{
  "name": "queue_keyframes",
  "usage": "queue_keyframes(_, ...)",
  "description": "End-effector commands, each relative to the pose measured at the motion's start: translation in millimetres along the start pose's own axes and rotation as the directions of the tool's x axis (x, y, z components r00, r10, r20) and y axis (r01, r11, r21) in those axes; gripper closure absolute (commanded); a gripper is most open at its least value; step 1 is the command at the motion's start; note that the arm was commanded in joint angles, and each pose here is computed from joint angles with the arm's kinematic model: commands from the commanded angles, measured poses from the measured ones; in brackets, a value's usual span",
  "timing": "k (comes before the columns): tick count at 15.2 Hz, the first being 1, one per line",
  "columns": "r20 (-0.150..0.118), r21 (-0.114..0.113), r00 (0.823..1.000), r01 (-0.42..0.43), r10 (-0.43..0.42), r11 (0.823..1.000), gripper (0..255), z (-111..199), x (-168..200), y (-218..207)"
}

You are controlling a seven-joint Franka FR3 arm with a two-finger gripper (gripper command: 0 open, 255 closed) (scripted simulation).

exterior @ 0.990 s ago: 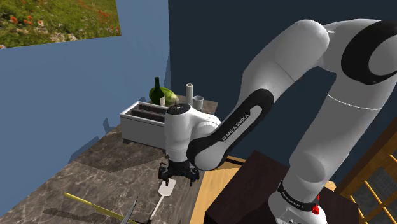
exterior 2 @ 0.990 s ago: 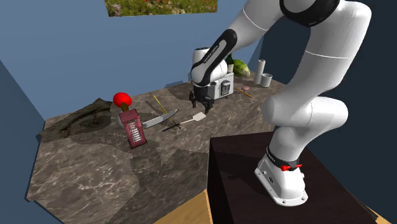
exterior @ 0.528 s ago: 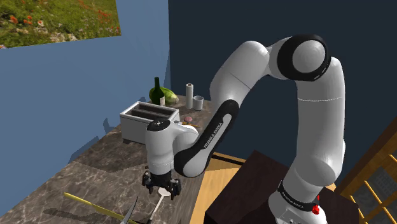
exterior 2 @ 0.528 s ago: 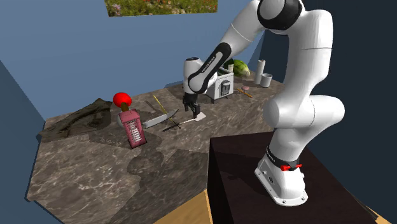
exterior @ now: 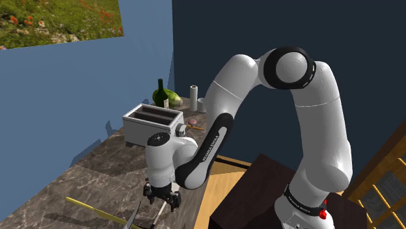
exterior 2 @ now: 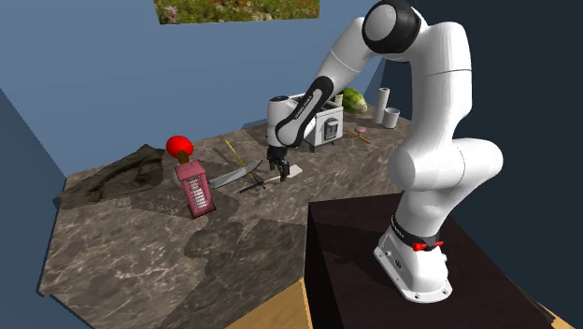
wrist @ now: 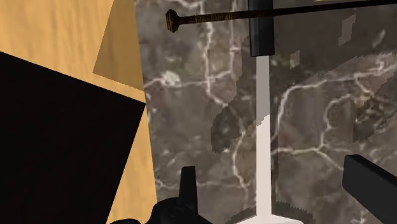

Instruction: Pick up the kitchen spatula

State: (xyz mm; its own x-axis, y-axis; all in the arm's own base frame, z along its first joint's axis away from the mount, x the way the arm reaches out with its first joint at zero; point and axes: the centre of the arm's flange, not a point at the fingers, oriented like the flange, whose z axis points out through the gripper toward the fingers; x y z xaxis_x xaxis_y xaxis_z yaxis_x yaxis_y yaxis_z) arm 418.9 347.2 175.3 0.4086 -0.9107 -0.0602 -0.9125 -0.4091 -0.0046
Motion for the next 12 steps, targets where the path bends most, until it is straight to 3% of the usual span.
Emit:
queue_keyframes(1,0.000,0.000,1.000,0.000,0.000,1.000,0,8.7,0.7,-0.1)
queue_keyframes(2,0.000,0.000,1.000,0.000,0.000,1.000,0,8.8,0.7,0.0)
queue_keyframes(3,0.000,0.000,1.000,0.000,0.000,1.000,255,8.8,-0.1,0.3)
queue_keyframes(12,0.000,0.000,1.000,0.000,0.000,1.000,255,8.7,0.7,-0.1)
